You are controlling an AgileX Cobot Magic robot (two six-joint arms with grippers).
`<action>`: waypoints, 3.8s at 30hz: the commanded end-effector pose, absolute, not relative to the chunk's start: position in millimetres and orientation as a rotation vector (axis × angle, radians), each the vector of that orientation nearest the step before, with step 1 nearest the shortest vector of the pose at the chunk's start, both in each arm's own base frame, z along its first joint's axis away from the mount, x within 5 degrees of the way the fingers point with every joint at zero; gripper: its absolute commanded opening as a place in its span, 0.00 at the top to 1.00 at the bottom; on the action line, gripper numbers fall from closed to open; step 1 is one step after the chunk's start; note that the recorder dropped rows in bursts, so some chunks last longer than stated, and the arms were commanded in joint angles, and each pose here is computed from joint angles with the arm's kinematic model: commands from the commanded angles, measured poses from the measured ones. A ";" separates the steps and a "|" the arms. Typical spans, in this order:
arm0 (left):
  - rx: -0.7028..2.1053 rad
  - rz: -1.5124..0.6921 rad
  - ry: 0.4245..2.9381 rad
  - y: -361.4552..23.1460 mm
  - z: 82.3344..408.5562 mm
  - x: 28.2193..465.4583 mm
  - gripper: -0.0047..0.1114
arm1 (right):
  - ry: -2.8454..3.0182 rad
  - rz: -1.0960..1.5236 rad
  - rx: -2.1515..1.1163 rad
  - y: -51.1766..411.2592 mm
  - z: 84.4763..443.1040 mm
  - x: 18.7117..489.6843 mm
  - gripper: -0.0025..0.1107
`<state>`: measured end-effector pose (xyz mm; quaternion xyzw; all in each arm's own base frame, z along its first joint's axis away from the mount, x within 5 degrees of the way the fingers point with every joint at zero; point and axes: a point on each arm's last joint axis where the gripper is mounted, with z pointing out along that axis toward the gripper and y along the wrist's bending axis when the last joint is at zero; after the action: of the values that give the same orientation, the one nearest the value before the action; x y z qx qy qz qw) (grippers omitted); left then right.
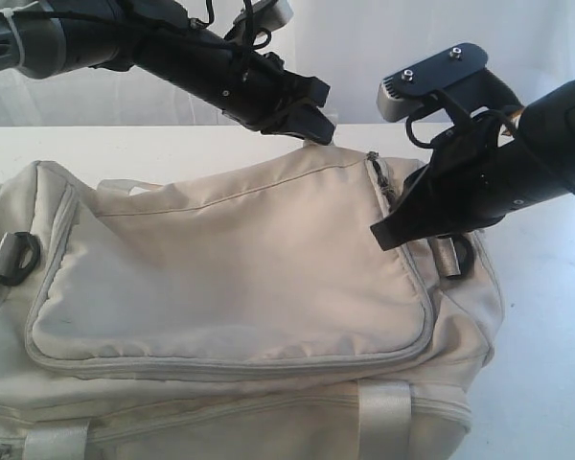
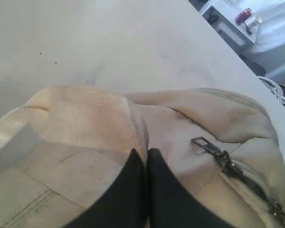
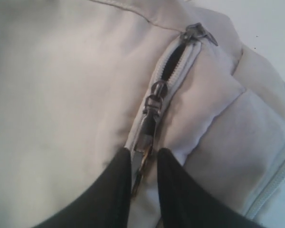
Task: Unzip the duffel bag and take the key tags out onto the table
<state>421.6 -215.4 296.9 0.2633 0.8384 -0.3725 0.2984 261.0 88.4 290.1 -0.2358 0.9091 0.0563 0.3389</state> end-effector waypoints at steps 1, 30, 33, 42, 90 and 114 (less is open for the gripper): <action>0.709 -1.028 2.201 -214.6 313.2 414.4 0.96 | 2.379 0.145 -0.608 87.4 287.8 260.8 0.79; 0.663 -1.017 2.195 -214.0 314.1 417.3 0.96 | 2.590 0.282 -0.538 69.1 304.4 176.6 0.98; 0.655 -1.012 2.190 -213.9 314.3 418.1 0.96 | 2.578 0.334 -0.520 67.0 301.8 159.3 0.98; 0.638 -1.011 2.191 -213.7 314.6 418.9 0.96 | 2.526 0.553 -0.520 69.8 291.3 122.1 0.98; 1.135 -1.406 2.084 -166.3 320.3 207.7 0.53 | 2.358 0.697 -0.436 78.2 257.9 126.2 0.45; 1.110 -0.710 1.917 -269.6 252.9 77.0 0.96 | 2.410 0.127 -0.473 58.1 331.7 180.8 0.54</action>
<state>89.6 -262.9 261.3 0.4249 0.7526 -0.2974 0.4057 174.6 57.7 329.6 -0.1820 0.9305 0.0531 0.3133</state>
